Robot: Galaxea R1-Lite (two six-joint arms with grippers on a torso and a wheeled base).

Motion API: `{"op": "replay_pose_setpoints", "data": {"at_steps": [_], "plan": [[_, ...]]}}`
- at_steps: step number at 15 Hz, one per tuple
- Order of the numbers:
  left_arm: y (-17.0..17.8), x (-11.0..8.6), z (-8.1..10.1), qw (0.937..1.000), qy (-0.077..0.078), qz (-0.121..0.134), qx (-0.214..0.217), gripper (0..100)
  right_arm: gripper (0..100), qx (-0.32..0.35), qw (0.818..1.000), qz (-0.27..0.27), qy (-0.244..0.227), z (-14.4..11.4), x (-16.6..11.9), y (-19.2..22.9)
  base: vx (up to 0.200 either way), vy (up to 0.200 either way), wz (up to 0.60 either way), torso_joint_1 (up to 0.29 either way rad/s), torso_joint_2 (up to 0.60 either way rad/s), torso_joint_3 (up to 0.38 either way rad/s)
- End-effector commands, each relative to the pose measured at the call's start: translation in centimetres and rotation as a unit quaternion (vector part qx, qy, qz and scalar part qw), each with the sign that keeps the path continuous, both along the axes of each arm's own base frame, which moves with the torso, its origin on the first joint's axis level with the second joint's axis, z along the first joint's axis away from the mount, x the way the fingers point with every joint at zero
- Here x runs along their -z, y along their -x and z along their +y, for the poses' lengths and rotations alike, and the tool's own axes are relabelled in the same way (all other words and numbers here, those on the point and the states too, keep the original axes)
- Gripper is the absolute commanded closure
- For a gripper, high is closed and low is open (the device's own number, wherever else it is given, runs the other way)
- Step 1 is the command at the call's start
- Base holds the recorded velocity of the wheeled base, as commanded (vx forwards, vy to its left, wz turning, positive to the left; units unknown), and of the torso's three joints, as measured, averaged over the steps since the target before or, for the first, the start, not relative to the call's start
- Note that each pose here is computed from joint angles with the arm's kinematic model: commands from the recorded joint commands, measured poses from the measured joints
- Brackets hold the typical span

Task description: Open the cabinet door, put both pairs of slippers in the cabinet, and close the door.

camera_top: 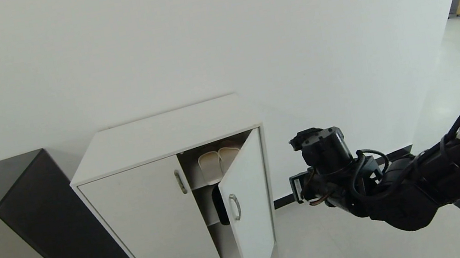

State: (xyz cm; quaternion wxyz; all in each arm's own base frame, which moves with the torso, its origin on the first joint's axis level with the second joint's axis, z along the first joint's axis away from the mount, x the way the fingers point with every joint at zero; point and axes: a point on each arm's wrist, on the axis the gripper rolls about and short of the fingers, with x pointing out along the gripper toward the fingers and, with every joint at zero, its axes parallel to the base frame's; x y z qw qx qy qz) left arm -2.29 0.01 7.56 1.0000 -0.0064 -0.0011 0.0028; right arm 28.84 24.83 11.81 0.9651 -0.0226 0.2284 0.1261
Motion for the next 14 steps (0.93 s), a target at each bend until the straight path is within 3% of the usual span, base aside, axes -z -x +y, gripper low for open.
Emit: {"op": "replay_pose_setpoints", "data": {"at_steps": [1,5,7,10,14], "plan": [[0.0,0.0,0.0,1.0000,0.000,0.000,0.000,100,100,-0.003,1.000,0.000,-0.002,0.1,-0.1,0.1,0.000,0.000,0.60,-0.002,0.00,-0.002],[0.0,0.0,0.0,1.0000,0.000,0.000,0.000,100,100,-0.005,1.000,0.001,-0.003,0.1,0.0,0.1,0.000,0.000,0.60,0.006,0.00,0.002],[0.0,0.0,0.0,1.0000,0.000,0.000,0.000,100,100,-0.022,1.000,0.011,-0.010,0.0,0.2,0.0,0.000,0.000,0.00,0.000,0.00,0.000],[0.0,0.0,0.0,1.0000,0.000,0.000,0.000,100,100,-0.100,0.994,0.040,-0.035,-1.8,1.8,-0.1,0.000,0.000,0.00,0.000,0.00,0.000],[0.0,0.0,0.0,1.0000,0.001,0.000,0.000,100,100,-0.261,0.961,0.016,-0.095,-5.2,4.5,0.7,0.000,0.000,0.00,0.000,0.00,0.000]]}}
